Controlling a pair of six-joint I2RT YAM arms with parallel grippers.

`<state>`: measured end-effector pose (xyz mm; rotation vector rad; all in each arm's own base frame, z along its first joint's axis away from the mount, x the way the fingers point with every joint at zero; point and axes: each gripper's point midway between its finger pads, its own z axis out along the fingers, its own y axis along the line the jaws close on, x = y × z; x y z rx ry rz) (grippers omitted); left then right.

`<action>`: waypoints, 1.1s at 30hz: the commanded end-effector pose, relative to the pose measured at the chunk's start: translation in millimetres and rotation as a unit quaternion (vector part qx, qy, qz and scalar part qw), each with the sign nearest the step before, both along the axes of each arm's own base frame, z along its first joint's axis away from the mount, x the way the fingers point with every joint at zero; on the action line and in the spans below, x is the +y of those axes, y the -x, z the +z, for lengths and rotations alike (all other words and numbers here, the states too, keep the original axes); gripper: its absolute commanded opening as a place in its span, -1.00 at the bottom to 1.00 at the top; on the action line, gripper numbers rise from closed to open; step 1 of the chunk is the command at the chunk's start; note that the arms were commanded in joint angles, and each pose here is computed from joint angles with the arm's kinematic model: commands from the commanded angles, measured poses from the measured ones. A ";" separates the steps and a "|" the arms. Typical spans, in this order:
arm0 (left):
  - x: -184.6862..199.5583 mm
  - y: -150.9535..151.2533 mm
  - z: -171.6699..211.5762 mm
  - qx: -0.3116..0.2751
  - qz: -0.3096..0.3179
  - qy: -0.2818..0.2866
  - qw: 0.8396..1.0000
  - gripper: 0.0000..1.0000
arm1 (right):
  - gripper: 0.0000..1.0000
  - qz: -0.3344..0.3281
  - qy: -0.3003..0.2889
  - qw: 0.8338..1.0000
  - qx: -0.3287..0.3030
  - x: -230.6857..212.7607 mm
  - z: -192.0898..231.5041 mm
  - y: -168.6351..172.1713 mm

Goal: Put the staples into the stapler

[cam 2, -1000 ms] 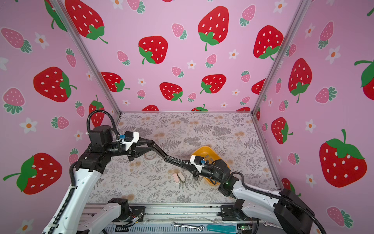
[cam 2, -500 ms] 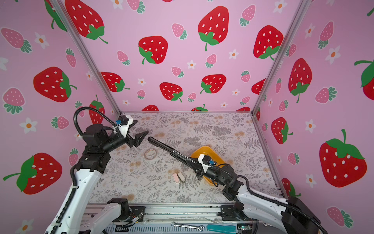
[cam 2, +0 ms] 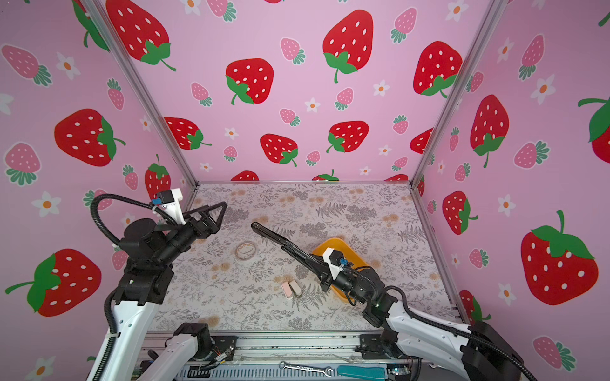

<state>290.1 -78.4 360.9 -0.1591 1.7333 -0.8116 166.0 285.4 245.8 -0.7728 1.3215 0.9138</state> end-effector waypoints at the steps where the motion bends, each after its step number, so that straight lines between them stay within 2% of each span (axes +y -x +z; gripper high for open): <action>1: 7.0 -2.1 -55.2 0.120 0.044 0.058 0.990 0.98 | -1.00 -0.026 -0.097 0.995 0.003 -6.2 58.3 -7.2; 3: 14.8 3.3 -79.5 0.155 0.068 0.045 0.985 0.98 | -1.00 -0.050 -0.108 0.991 0.057 -0.3 53.4 -22.3; 6: 17.7 10.2 -98.8 0.148 0.076 0.052 0.985 0.98 | -1.00 -0.065 -0.089 0.985 0.132 20.4 40.7 -41.6; 8: 16.4 16.7 -106.8 0.125 0.070 0.055 0.988 0.97 | -1.00 -0.034 -0.094 0.988 0.118 31.5 45.5 -36.1; 10: 23.5 22.9 -120.8 0.121 0.091 0.060 0.987 0.98 | -1.00 -0.024 -0.110 0.989 0.093 30.5 48.5 -31.6; 11: 25.5 25.0 -129.6 0.119 0.096 0.056 0.987 0.98 | -1.00 -0.036 -0.107 0.990 0.089 28.1 46.4 -34.3; 14: 17.1 29.8 -156.4 0.099 0.060 0.009 0.993 0.98 | -1.00 -0.063 -0.082 0.991 0.080 22.6 41.2 -38.7; 19: 38.0 29.8 -209.3 0.129 0.110 -0.056 0.984 0.98 | -1.00 -0.063 -0.052 0.996 0.035 9.0 26.4 -19.7; 22: 52.7 24.4 -232.4 0.156 0.146 -0.088 0.973 0.98 | -1.00 -0.087 -0.017 0.996 0.024 1.6 10.8 -22.2; 26: 47.2 16.5 -252.6 0.167 0.135 -0.073 0.974 0.98 | -1.00 -0.119 0.001 0.993 0.003 -10.0 -8.2 -27.1; 29: 55.0 14.6 -266.0 0.184 0.161 -0.069 0.967 0.98 | -1.00 -0.129 0.020 0.991 -0.004 -8.7 -22.0 -30.8; 31: 50.8 12.2 -263.7 0.180 0.149 -0.080 0.969 0.98 | -1.00 -0.140 0.034 0.990 0.006 -5.5 -33.3 -37.1; 33: 56.7 11.7 -265.7 0.183 0.168 -0.085 0.965 0.98 | -1.00 -0.152 0.031 0.988 0.024 -4.6 -41.9 -42.5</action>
